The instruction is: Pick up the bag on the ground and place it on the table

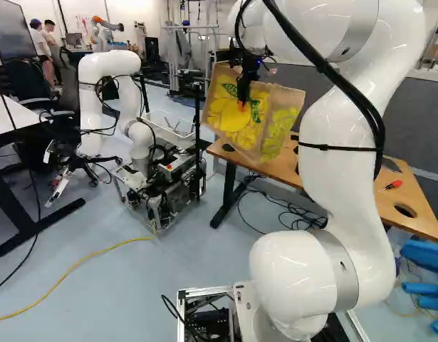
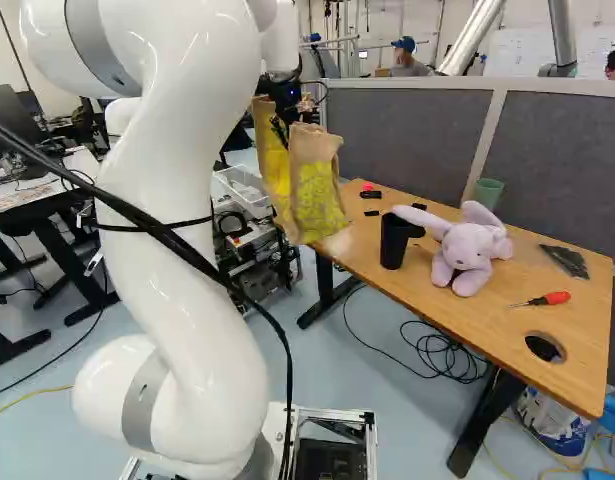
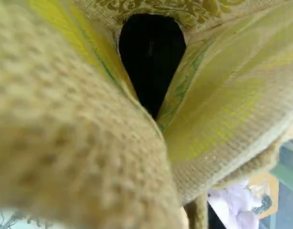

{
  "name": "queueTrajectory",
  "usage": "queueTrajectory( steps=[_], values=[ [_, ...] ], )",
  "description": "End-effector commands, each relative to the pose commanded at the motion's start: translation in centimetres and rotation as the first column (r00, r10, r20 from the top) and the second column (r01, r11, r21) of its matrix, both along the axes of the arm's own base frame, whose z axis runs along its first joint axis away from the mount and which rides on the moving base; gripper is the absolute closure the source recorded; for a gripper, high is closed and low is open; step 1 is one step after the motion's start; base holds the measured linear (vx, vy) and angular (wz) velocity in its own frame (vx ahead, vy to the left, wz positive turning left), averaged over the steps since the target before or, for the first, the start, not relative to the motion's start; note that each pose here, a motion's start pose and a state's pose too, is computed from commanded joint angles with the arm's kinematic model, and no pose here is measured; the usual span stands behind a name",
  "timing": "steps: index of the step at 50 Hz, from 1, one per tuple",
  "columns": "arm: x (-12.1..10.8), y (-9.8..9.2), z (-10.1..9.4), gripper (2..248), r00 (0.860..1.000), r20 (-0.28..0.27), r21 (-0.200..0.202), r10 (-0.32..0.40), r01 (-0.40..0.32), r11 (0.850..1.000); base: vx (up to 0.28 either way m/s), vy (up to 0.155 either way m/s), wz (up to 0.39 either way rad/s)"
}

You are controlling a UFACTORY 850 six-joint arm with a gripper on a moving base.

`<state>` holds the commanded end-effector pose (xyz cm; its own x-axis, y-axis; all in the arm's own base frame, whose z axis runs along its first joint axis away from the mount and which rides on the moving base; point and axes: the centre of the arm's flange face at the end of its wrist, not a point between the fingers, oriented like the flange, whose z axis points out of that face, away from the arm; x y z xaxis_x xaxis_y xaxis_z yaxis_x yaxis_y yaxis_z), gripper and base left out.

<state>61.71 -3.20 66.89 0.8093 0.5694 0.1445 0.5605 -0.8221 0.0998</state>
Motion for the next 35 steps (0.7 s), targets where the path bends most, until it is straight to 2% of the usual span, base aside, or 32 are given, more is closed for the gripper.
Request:
queueTrajectory(
  steps=[8, 17, 35],
  values=[
    [0.00, 0.00, 0.00, 227, 0.997, -0.001, -0.015, 0.083, -0.083, 0.996, 0.000, 0.000, 0.000],
    [0.00, 0.00, 0.00, 227, 0.986, -0.002, -0.029, 0.165, -0.165, 0.986, 0.000, 0.000, 0.000],
    [0.00, 0.00, 0.00, 227, 0.983, -0.003, -0.033, 0.184, -0.184, 0.982, 0.000, 0.000, 0.000]
  ],
)
